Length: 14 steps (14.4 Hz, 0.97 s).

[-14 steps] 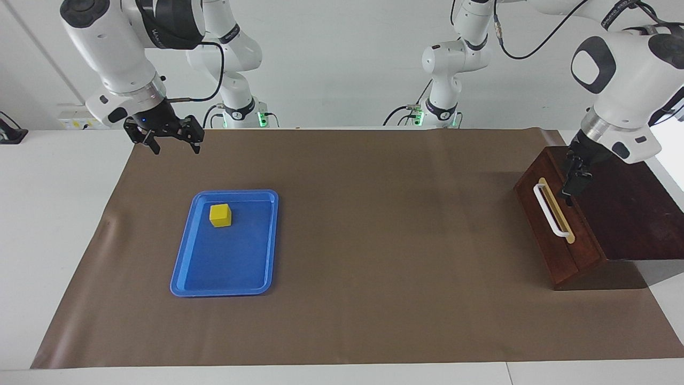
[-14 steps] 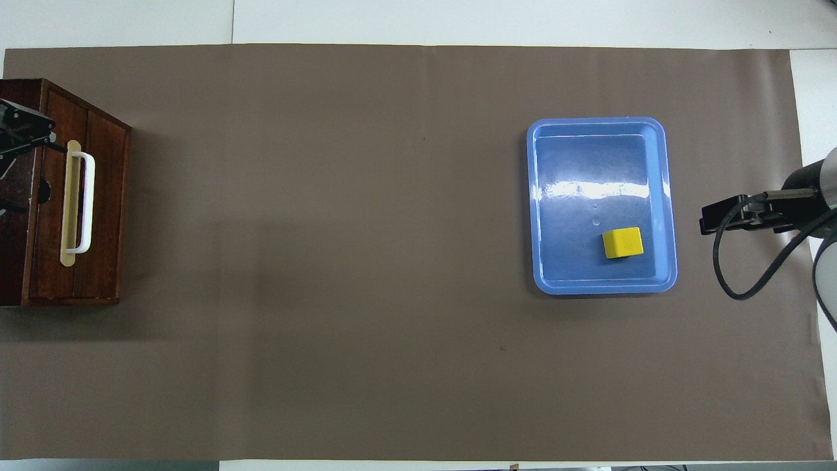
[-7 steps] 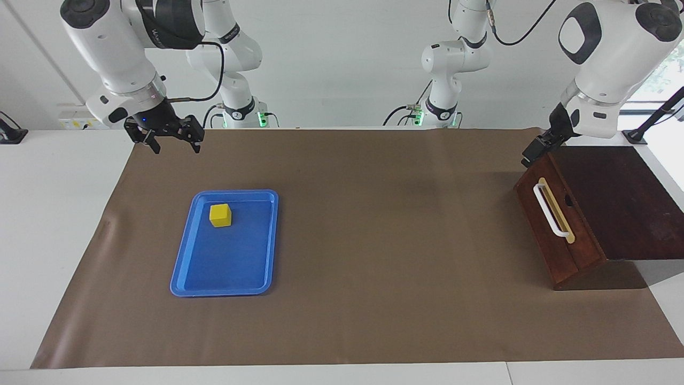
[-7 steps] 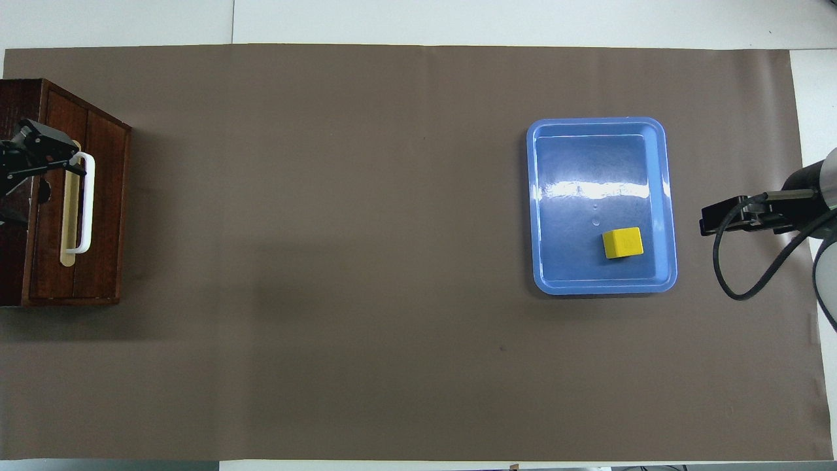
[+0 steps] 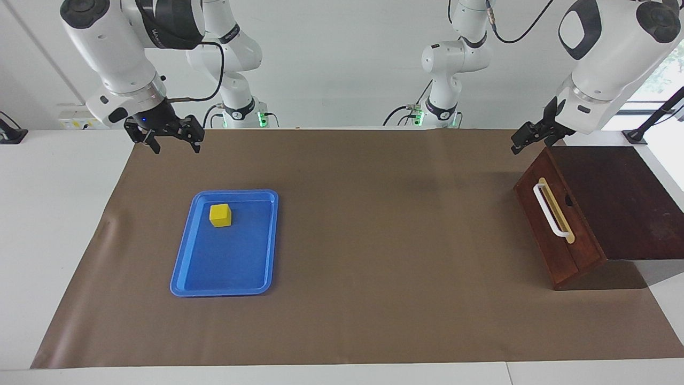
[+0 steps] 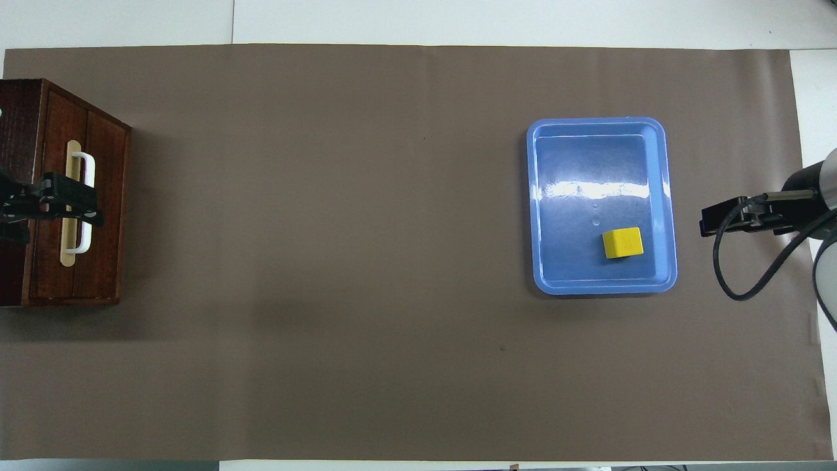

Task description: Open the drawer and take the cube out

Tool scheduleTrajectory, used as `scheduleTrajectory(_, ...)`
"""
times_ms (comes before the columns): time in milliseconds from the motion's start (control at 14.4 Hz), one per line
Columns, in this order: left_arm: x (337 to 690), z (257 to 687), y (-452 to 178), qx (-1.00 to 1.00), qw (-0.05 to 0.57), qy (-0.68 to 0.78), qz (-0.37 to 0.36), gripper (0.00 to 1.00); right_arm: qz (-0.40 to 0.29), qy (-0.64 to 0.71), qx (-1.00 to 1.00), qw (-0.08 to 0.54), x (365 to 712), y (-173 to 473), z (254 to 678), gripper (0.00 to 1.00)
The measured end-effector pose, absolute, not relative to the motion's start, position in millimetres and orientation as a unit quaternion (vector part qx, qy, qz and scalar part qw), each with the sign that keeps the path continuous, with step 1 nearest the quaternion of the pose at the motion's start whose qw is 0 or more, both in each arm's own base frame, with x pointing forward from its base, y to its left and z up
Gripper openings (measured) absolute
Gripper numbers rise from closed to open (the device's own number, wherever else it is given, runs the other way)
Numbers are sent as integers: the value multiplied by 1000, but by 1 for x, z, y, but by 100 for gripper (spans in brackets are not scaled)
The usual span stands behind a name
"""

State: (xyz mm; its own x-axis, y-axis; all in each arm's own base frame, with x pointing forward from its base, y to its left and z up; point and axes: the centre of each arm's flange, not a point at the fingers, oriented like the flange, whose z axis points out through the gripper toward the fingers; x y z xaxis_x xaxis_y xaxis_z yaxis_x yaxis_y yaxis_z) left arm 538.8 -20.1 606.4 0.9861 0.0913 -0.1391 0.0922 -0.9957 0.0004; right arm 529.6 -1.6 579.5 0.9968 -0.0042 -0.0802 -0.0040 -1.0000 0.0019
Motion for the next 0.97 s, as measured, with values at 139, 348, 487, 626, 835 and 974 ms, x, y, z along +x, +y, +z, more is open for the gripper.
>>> scheduleTrajectory(139,533,611,-21,997,5,14,-72,100,-42,-2,999,1,529,-2,579,100)
scheduleTrajectory(348,529,613,-24,997,6,-2,-71,100,-42,-2,999,1,529,-2,579,100)
scheduleTrajectory(487,530,609,-35,997,5,-12,-75,100,-42,-2,999,1,529,-2,579,100)
scheduleTrajectory(626,532,606,-38,997,5,-14,-78,100,-42,-2,999,1,529,-2,579,100)
scheduleTrajectory(835,532,606,-37,997,6,-14,-78,100,-42,-2,999,1,529,-2,579,100)
scheduleTrajectory(974,532,606,-36,997,6,-14,-78,100,-42,-2,999,1,529,-2,579,100)
